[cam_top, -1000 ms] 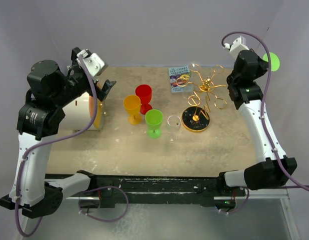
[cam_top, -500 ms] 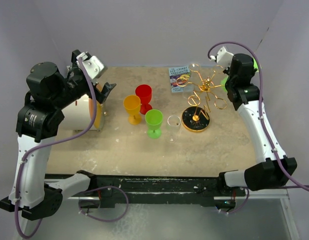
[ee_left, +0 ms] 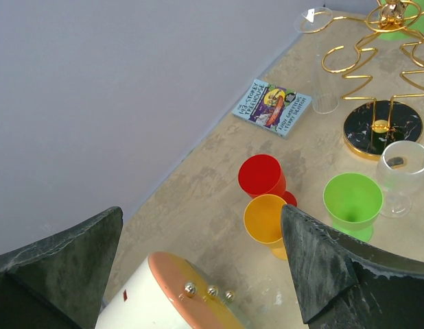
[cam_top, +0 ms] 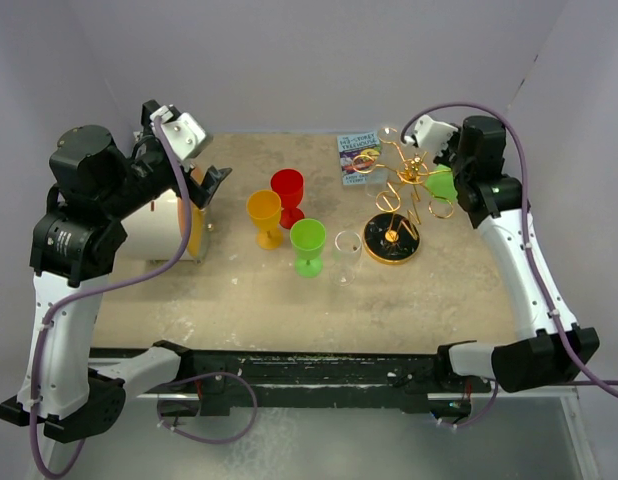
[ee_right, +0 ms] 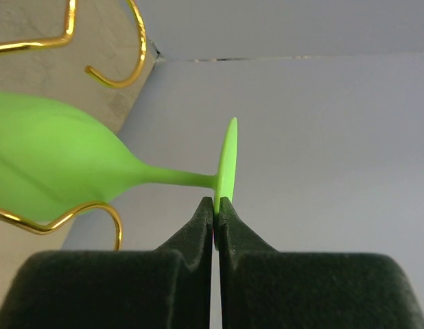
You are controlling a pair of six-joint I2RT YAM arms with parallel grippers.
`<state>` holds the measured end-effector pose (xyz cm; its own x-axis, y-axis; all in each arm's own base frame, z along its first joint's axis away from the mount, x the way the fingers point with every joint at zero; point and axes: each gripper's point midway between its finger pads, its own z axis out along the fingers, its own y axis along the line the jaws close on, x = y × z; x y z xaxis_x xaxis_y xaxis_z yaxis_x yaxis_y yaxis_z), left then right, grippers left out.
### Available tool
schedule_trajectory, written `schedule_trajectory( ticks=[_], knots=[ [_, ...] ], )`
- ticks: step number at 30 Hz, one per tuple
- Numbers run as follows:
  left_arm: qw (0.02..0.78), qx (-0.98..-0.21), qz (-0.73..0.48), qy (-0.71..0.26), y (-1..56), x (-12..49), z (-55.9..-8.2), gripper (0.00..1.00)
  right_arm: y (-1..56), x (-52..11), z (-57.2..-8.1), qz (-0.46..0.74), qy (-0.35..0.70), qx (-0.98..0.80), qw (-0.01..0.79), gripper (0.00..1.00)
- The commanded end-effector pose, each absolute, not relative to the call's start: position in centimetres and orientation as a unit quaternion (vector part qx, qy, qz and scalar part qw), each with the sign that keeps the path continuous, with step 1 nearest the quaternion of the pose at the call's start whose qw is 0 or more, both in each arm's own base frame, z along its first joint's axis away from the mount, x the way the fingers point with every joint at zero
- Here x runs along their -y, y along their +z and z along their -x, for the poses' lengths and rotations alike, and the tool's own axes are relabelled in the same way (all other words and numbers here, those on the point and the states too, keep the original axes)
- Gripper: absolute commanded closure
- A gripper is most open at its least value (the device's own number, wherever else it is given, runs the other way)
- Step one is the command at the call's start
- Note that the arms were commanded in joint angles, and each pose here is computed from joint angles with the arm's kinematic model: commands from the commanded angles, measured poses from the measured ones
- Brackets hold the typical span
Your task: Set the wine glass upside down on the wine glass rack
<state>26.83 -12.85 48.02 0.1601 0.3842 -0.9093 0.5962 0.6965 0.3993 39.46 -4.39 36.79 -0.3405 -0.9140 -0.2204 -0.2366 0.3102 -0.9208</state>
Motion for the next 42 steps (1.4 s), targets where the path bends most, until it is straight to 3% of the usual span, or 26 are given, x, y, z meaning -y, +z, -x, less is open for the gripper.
schedule_trajectory(
  ticks=[1, 13, 42],
  knots=[
    [0.675, -0.624, -0.385, -0.080, 49.4, 12.9, -26.6, 0.01, 38.5, 2.2, -39.3, 0.469, -0.390, -0.669, 0.424, 1.00],
    [0.677, -0.622, -0.385, -0.081, 49.6, 12.9, -26.5, 0.01, 38.0, -1.0, -39.7, 0.538, -0.341, -0.637, 0.433, 1.00],
    [0.682, -0.618, -0.381, -0.083, 50.0, 12.6, -26.1, 0.01, 37.1, -3.5, -42.2, 0.598, -0.332, -0.584, 0.437, 1.00]
  ],
)
